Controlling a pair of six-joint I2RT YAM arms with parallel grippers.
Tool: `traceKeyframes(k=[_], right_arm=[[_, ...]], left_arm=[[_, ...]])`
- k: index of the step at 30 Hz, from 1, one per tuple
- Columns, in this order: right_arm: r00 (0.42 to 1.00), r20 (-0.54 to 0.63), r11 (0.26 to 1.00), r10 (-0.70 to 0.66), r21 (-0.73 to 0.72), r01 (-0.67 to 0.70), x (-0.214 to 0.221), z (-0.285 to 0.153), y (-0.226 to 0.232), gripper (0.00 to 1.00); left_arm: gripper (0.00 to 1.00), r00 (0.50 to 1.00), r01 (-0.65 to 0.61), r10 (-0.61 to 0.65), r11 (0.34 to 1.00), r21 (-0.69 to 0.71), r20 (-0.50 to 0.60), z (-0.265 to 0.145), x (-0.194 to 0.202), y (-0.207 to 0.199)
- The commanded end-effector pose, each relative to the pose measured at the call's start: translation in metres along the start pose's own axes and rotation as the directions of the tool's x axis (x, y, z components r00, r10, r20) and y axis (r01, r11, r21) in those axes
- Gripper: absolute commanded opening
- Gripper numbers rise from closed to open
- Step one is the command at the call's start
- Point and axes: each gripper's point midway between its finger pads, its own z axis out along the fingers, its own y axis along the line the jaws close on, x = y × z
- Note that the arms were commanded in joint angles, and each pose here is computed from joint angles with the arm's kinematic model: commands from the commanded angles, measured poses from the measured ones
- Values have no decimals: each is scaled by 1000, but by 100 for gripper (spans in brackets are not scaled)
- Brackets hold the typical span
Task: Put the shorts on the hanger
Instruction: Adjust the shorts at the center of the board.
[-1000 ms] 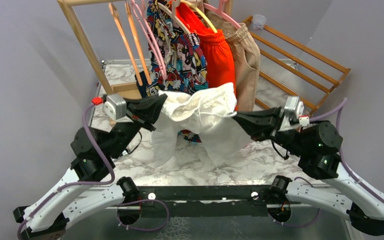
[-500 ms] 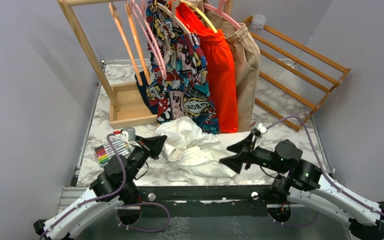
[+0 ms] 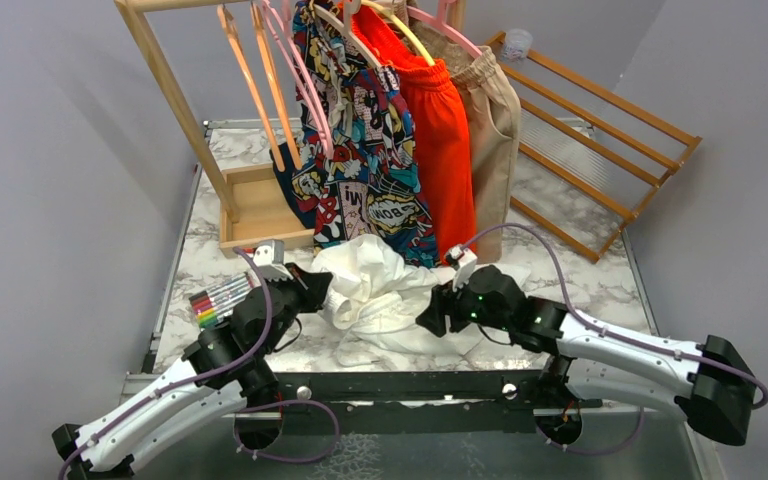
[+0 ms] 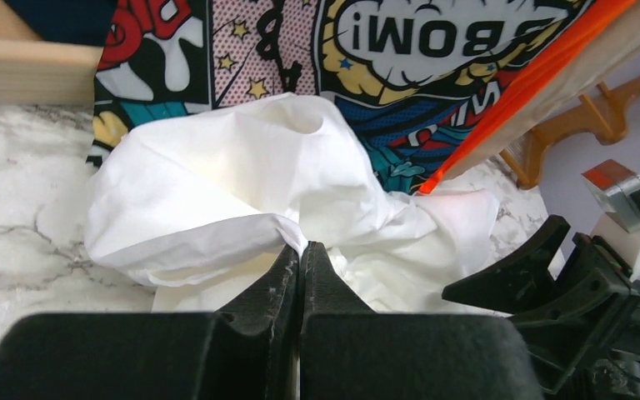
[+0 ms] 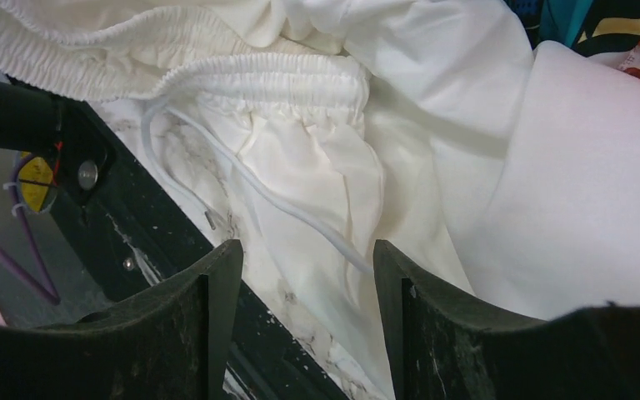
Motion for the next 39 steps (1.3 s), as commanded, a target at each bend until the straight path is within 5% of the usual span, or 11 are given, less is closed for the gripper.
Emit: traceKeyframes(k=[1, 20, 29, 32, 39], right_arm=[[997, 83, 997, 9, -79, -3, -21, 20, 18, 61], [979, 180, 996, -91, 21, 89, -33, 95, -5, 70], [984, 108, 989, -144, -24, 148, -20, 121, 1, 66], [985, 105, 987, -139, -65, 147, -16, 121, 7, 57], [972, 168, 963, -166, -183, 197, -31, 99, 34, 13]], left_arm=[[0, 997, 73, -74, 995, -70, -20, -3, 11, 16], [0, 989, 110, -130, 969, -221, -77, -9, 36, 48], [0, 990, 106, -125, 969, -222, -71, -9, 35, 49], [0, 989, 108, -127, 969, -222, -71, -9, 35, 49], [0, 991, 103, -119, 971, -216, -65, -9, 32, 47]])
